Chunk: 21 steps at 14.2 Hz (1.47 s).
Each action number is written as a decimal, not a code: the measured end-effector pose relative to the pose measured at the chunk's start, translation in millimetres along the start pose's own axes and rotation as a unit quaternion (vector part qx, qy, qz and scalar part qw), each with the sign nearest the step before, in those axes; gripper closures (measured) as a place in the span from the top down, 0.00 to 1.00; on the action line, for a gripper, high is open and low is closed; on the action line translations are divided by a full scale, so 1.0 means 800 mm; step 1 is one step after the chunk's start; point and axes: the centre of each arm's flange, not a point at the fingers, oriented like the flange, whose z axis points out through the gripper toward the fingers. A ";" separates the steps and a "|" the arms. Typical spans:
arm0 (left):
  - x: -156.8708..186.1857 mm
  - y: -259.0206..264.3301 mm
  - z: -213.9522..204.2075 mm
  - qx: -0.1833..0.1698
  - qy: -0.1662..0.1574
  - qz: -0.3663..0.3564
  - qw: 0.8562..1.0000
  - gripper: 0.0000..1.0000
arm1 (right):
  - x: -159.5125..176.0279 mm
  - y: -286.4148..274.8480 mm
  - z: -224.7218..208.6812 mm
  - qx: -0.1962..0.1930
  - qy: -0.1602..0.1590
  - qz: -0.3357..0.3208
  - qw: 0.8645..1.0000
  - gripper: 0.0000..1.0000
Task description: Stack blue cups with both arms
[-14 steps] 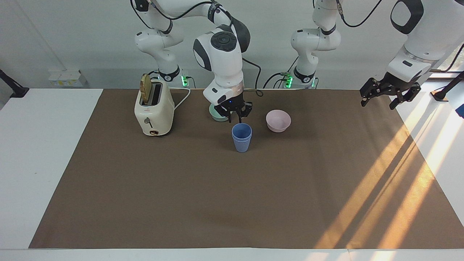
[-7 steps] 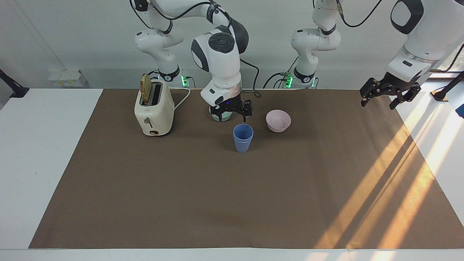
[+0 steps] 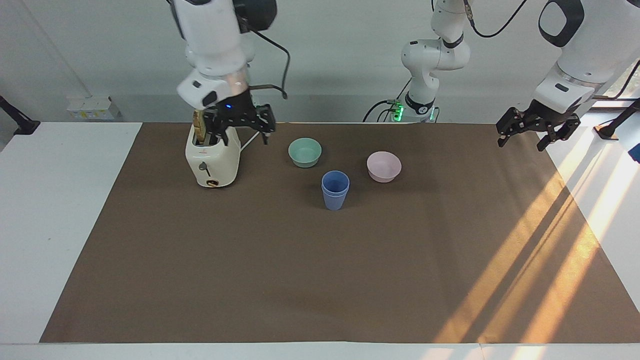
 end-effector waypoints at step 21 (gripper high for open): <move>0.000 0.001 0.000 0.000 0.000 0.000 1.000 1.00 | -0.020 0.172 0.023 -0.002 -0.029 0.063 0.998 1.00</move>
